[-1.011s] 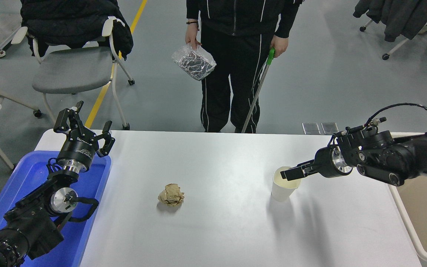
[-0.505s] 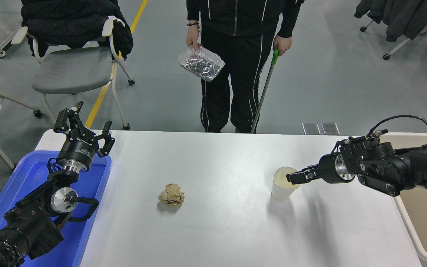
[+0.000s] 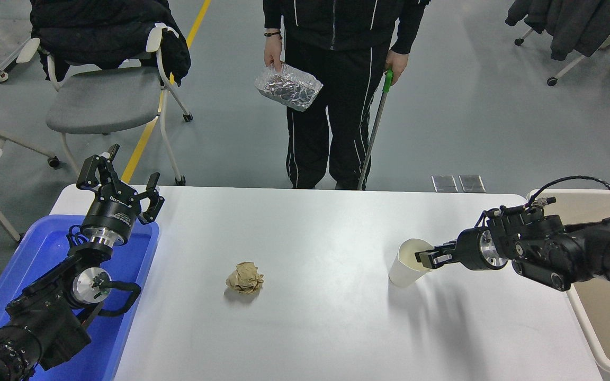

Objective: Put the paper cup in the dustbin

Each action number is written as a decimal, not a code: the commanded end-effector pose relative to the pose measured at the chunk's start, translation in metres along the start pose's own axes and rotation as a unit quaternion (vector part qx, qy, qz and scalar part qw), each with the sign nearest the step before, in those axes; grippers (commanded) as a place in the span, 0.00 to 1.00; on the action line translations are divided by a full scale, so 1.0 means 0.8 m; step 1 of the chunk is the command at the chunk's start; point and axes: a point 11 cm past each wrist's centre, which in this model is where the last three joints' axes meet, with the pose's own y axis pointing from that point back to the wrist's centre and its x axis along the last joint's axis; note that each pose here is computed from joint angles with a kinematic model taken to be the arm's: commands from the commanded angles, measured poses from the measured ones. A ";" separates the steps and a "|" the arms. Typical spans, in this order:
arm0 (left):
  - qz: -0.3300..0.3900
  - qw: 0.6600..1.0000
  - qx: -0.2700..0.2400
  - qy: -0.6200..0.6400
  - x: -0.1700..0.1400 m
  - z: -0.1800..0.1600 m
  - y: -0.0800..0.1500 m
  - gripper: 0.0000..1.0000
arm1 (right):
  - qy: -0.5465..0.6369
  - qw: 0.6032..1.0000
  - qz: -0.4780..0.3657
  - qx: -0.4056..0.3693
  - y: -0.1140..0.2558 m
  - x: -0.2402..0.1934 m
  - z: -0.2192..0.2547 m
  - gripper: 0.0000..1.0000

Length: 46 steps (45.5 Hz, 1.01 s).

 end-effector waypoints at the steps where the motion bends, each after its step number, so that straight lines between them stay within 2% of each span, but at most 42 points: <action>1: 0.000 1.000 0.000 0.000 0.000 0.000 0.000 1.00 | -0.013 1.000 0.004 -0.002 0.002 -0.003 0.004 0.00; 10: 0.001 1.000 0.000 0.000 0.001 0.000 0.000 1.00 | -0.043 0.999 0.023 -0.001 0.005 0.004 0.006 0.00; 22: 0.000 1.000 0.000 0.000 0.000 0.000 0.000 1.00 | -0.116 0.989 0.092 0.024 0.022 0.042 0.010 0.00; 28: 0.000 1.000 -0.001 0.000 0.000 0.000 0.000 1.00 | -0.180 0.968 0.165 0.057 0.055 0.088 0.022 0.00; 35: 0.000 1.000 0.000 0.000 0.000 0.000 0.000 1.00 | -0.303 0.920 0.226 0.102 0.098 0.131 0.042 0.00; 46: 0.000 1.000 0.000 0.000 0.000 0.000 0.000 1.00 | -0.348 0.891 0.275 0.095 0.157 0.142 0.087 0.00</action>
